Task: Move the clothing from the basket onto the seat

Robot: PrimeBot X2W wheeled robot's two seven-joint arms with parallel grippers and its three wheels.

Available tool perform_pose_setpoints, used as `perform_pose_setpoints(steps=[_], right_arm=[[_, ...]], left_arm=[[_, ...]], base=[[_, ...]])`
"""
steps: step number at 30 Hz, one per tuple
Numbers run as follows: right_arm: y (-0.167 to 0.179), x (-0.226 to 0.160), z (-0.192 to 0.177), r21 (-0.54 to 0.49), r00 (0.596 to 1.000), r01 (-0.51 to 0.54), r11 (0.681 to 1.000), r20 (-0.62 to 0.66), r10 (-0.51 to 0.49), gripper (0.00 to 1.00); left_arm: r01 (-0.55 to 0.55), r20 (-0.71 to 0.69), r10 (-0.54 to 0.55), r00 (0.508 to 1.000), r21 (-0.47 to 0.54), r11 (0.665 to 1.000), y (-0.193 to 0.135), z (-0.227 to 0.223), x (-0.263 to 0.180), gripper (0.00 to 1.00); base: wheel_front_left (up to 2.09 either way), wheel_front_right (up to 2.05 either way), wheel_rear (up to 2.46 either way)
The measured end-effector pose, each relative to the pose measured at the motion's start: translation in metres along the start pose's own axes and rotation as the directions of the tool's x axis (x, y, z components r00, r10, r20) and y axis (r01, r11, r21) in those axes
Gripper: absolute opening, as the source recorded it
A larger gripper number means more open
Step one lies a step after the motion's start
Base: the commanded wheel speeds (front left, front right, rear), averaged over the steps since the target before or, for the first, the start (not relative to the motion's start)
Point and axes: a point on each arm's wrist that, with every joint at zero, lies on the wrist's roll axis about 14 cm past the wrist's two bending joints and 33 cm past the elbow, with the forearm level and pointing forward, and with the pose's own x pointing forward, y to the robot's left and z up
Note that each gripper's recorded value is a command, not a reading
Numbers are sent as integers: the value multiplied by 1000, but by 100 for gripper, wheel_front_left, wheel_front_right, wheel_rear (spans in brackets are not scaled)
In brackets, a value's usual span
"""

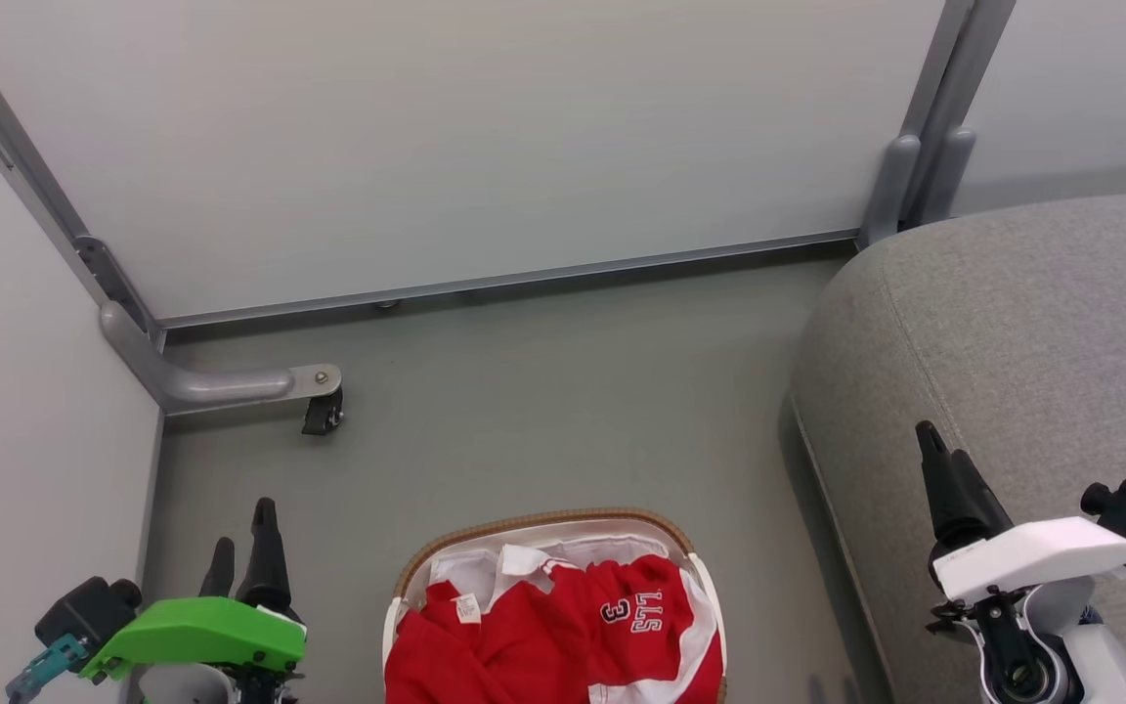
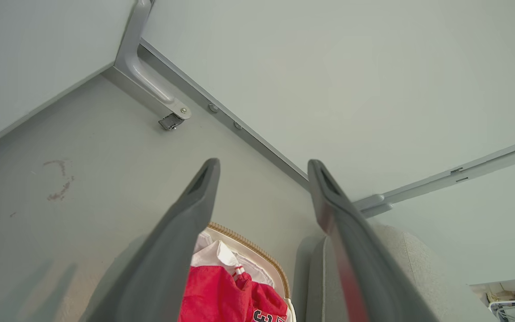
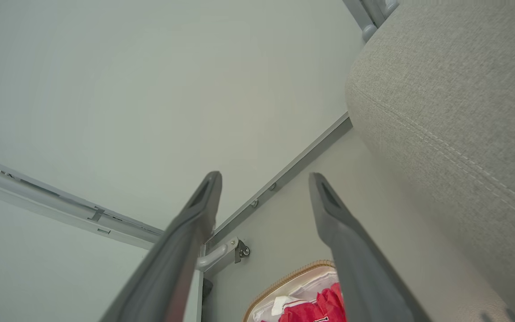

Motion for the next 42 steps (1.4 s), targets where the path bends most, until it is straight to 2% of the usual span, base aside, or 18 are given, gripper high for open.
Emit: perform_pose_setpoints(steps=[11,21,33,42], right_arm=[[6,1,-1,-170,1000,-29,985,-2,29,100],[10,0,-6,-297,999,-49,954,-12,48,100],[14,-1,-5,-431,997,-71,900,-10,74,100],[28,3,9,-509,992,-87,856,38,124,100]], left_arm=[[3,-24,2,1000,193,981,-1,-12,-1,100],[11,-14,-7,1000,308,951,-5,-15,-1,100],[42,23,-57,998,431,902,-19,-8,0,100],[73,44,-110,993,510,857,-31,-4,1,100]], base=[[0,0,0],[0,0,0],[0,0,0],[0,0,0]])
